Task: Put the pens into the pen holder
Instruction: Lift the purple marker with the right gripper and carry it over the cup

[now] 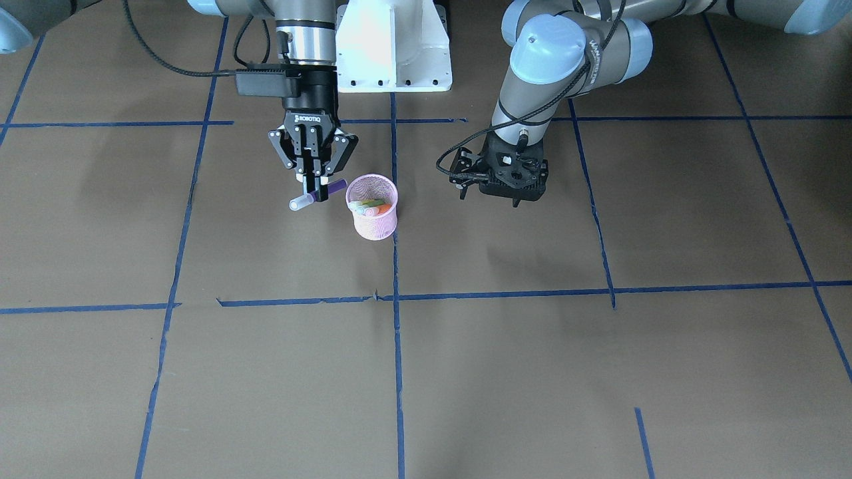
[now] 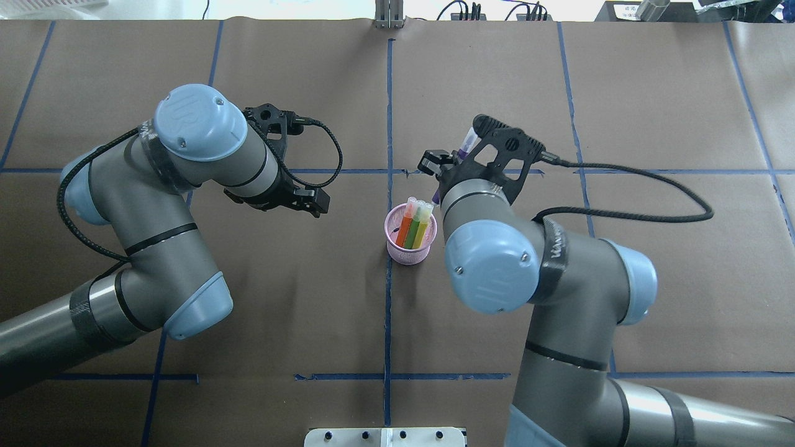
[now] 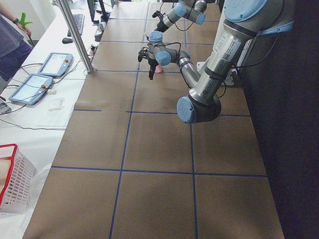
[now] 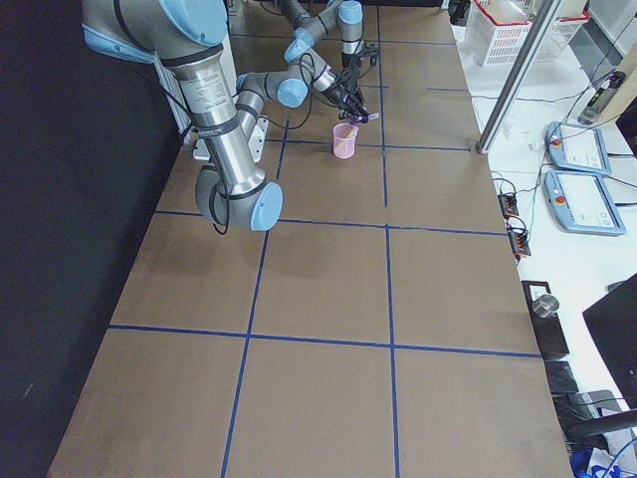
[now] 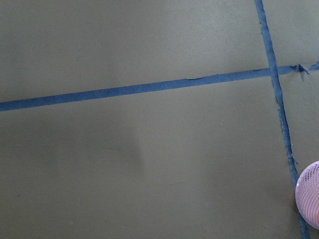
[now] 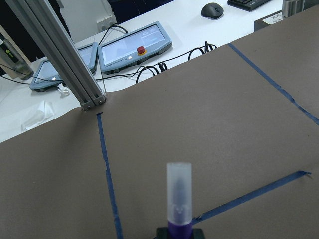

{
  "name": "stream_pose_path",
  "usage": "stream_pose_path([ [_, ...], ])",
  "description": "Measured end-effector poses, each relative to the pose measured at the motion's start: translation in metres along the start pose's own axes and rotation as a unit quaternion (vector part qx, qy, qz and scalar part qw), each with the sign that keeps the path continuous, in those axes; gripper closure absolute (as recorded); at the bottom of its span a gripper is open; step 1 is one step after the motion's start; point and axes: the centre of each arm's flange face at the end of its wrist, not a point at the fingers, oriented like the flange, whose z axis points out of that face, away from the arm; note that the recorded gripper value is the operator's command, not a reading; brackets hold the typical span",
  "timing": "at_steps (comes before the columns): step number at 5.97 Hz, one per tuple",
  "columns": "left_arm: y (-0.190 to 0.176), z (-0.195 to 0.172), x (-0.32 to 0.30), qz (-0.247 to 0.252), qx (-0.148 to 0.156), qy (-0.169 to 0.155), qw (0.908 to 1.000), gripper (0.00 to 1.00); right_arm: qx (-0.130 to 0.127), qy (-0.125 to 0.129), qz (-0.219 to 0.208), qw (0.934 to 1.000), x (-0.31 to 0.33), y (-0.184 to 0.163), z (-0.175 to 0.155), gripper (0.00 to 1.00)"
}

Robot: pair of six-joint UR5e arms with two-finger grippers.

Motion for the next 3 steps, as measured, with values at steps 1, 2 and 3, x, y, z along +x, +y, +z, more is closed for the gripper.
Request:
stream_pose_path([
  [1, 0.000, 0.000, 0.000, 0.000, 0.000, 0.000, 1.0000, 0.00, 0.009, 0.001, 0.014, 0.9999, 0.000, 0.023, 0.001, 1.00],
  [2, 0.000, 0.000, 0.000, -0.001, 0.000, 0.000, 1.0000, 0.00, 0.020, -0.001, 0.017, 0.9997, 0.002, 0.046, 0.000, 1.00],
  [3, 0.000, 0.001, -0.001, -0.001, 0.000, -0.001, 1.0000, 0.00, 0.031, -0.003, 0.019, 0.9993, 0.004, 0.062, 0.000, 1.00],
])
